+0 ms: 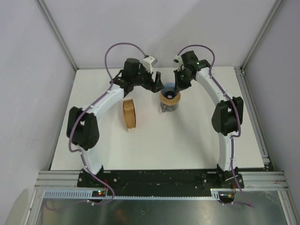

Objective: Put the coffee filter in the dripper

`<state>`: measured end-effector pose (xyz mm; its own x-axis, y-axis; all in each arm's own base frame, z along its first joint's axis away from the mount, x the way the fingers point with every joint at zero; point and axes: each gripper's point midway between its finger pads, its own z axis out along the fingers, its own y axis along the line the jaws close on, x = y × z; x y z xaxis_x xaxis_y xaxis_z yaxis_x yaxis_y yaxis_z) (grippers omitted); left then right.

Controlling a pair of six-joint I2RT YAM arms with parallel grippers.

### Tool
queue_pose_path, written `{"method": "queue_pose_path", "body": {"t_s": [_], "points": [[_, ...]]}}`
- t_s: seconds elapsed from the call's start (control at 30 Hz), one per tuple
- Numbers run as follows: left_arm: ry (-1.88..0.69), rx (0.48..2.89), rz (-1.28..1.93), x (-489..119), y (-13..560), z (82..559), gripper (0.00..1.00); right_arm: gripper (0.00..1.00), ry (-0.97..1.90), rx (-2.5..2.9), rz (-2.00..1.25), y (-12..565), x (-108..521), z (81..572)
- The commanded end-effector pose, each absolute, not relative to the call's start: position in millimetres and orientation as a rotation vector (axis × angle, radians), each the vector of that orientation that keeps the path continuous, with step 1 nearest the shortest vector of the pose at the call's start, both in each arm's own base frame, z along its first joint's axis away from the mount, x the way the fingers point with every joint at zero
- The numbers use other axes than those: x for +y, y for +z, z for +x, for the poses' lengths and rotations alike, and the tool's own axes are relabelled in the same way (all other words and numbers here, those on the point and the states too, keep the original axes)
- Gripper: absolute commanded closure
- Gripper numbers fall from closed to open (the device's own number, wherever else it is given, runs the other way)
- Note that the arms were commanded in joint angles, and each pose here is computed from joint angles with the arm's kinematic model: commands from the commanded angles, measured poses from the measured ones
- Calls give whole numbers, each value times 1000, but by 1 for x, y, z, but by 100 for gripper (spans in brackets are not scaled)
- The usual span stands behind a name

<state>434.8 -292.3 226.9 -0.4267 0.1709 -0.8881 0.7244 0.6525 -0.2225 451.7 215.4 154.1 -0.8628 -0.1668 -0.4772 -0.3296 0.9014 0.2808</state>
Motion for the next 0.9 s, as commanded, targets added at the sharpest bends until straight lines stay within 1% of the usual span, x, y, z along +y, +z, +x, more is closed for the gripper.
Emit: {"method": "queue_pose_path", "body": {"t_s": [0.0, 0.07, 0.13, 0.27, 0.43, 0.53, 0.57, 0.6, 0.67, 0.7, 0.73, 0.8, 0.87], "points": [[-796, 1987, 711, -324, 222, 433, 10, 100, 381, 2779, -370, 123, 198, 420], [-781, 1995, 732, -332, 215, 433, 13, 100, 383, 2790, -363, 120, 197, 418], [-772, 2015, 738, -335, 207, 434, 20, 100, 392, 2790, -361, 120, 197, 417], [-747, 2075, 735, -334, 188, 436, 41, 100, 435, 2778, -351, 120, 198, 416], [-768, 2130, 764, -338, 168, 431, 56, 100, 482, 2798, -311, 105, 191, 416], [-742, 2173, 750, -337, 156, 435, 72, 100, 509, 2814, -297, 97, 188, 416], [-732, 2181, 741, -336, 155, 437, 76, 100, 515, 2818, -295, 95, 187, 416], [-728, 2188, 735, -336, 154, 439, 78, 100, 518, 2821, -293, 95, 187, 416], [-739, 2182, 734, -339, 158, 441, 79, 100, 520, 2823, -296, 94, 186, 416], [-744, 2178, 731, -340, 160, 442, 81, 100, 522, 2822, -298, 94, 186, 416], [-746, 2181, 728, -341, 159, 443, 84, 100, 523, 2826, -299, 93, 186, 416], [-728, 2193, 706, -340, 156, 448, 94, 100, 525, 2832, -298, 92, 185, 416], [-714, 2225, 690, -338, 147, 450, 98, 100, 525, 2840, -296, 91, 184, 416]]}}
